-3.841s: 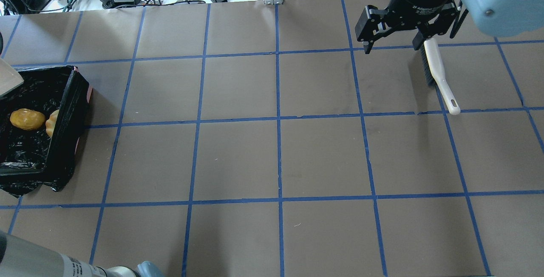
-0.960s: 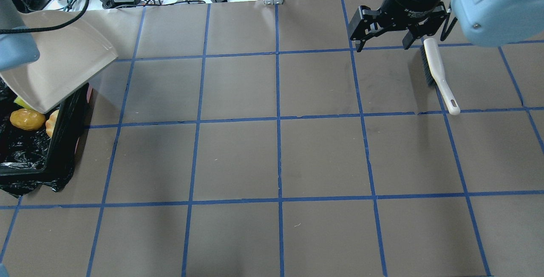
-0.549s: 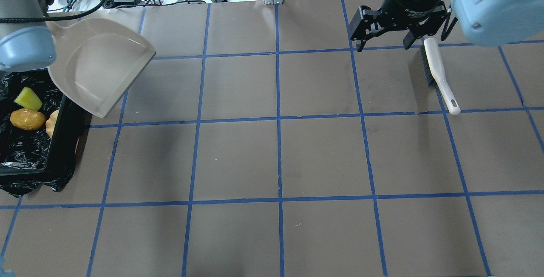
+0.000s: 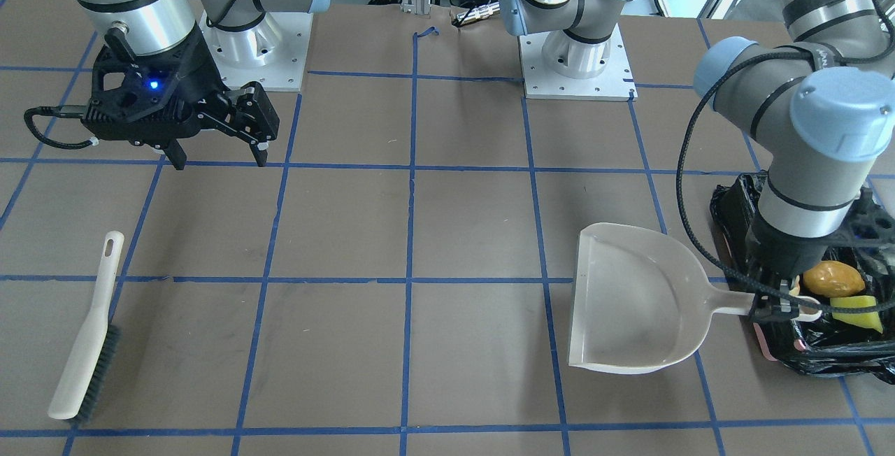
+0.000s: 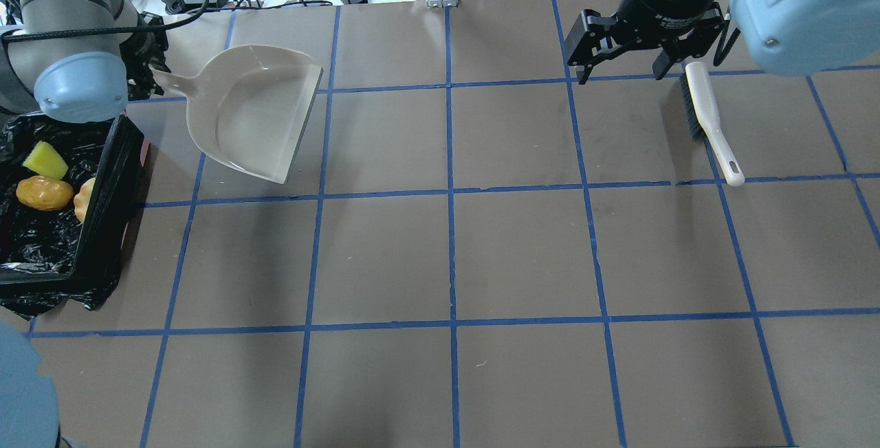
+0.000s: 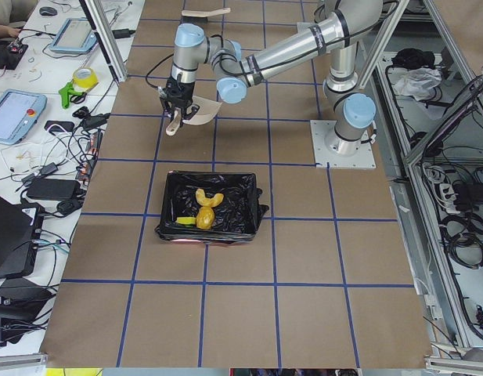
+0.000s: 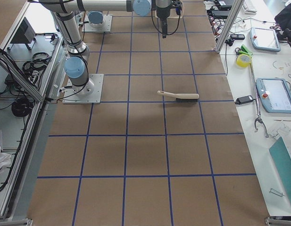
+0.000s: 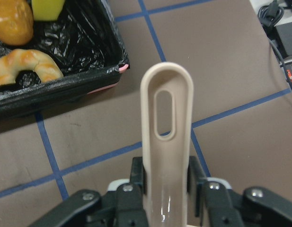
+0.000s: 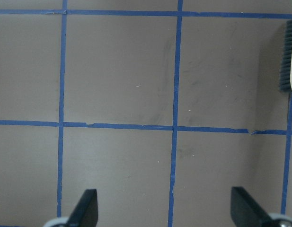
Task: Sweep and dump trash into bin
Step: 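Bring the dustpan back down onto the table with the left gripper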
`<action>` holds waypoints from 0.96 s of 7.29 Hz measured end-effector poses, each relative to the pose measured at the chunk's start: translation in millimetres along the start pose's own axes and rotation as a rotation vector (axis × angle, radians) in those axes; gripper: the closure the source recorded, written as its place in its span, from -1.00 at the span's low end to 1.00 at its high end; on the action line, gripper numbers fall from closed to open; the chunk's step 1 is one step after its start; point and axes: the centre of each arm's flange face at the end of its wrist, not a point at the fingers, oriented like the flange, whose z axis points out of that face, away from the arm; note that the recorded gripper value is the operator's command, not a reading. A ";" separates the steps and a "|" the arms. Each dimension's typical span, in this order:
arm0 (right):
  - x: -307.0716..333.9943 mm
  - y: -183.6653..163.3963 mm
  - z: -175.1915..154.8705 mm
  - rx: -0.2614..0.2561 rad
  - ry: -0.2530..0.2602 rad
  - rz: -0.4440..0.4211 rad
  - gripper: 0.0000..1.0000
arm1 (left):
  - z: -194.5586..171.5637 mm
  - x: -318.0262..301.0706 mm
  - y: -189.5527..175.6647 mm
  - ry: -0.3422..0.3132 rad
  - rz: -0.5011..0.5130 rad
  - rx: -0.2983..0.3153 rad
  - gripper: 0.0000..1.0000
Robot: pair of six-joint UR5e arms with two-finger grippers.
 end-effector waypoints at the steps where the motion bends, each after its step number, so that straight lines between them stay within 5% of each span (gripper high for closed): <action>1: 0.0 0.1 0.3 -0.001 0.000 0.000 -1.00 | 19.3 3.9 8.3 -0.024 -0.048 -0.024 1.00; 7: -0.1 0.2 0.5 -0.001 -0.001 0.000 -1.00 | 92.9 25.7 52.6 -0.115 -0.203 -0.086 1.00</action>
